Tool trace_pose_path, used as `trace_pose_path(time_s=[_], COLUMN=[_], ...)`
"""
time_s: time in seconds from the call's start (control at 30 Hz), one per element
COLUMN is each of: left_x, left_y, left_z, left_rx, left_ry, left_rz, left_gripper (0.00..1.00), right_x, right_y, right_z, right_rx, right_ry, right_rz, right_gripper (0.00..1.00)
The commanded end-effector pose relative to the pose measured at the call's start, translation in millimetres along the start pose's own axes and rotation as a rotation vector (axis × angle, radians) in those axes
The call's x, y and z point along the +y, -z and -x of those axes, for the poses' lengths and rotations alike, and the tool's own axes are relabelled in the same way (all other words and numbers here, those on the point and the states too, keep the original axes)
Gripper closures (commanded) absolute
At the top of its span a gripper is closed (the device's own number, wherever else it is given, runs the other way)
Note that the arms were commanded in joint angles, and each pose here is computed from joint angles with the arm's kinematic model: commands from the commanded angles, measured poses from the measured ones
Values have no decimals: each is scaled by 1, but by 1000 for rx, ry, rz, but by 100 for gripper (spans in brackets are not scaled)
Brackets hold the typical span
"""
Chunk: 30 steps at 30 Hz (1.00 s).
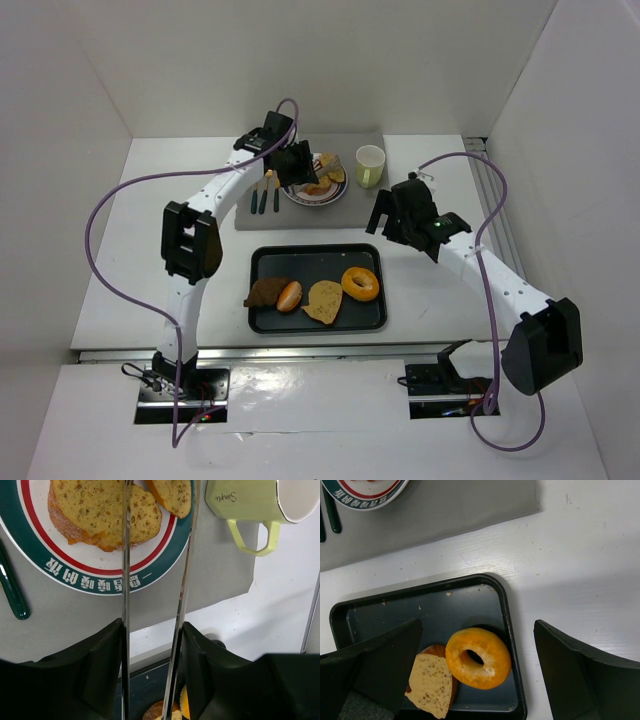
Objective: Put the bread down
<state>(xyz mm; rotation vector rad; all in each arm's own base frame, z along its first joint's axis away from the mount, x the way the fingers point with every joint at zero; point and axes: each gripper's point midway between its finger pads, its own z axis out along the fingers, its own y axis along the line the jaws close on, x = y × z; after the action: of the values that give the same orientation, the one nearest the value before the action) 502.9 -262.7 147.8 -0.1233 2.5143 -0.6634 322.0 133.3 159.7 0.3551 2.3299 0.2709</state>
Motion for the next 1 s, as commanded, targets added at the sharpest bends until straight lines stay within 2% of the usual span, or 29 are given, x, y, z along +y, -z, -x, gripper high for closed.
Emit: trace_pose_path(time_s=[0.0,0.1,0.23,0.33,0.37,0.4,0.5,0.57,0.6,0.77,0.97], left_x=[-22,-31,-56,-57,-64,-55,-39,-43,-31,-42,-45], left_y=[36,55,119,139,161,154,166,170,163,169,152], left_z=[22,30,49,28,21,-2,-50,-86,-113,-193,-243], left_rx=[-78,-113,-228,-210,-227,-168,-78,-3,66,241,378], left_ry=[-24,-42,-105,-151,-189,-200,-232,-249,-252,-287,-295], left_rz=[-64,-84,-138,-128,-144,-122,-119,-166,-159,-251,-311], left_gripper=[40,41,46,46,46,46,46,45,43,36,36], right_x=[12,12,14,11,12,9,3,-4,-9,-24,-27], right_y=[2,5,13,23,26,26,35,37,37,52,60], right_z=[11,13,15,18,20,19,19,19,16,20,22], right_rx=[-35,-44,-60,-82,-90,-96,-107,-115,-104,-142,-150], right_ry=[-12,-14,-12,-18,-20,-21,-24,-31,-25,-37,-38], right_rz=[34,41,50,56,62,55,32,1,-21,-70,-76], right_gripper=[0,0,0,0,0,0,0,0,0,0,0])
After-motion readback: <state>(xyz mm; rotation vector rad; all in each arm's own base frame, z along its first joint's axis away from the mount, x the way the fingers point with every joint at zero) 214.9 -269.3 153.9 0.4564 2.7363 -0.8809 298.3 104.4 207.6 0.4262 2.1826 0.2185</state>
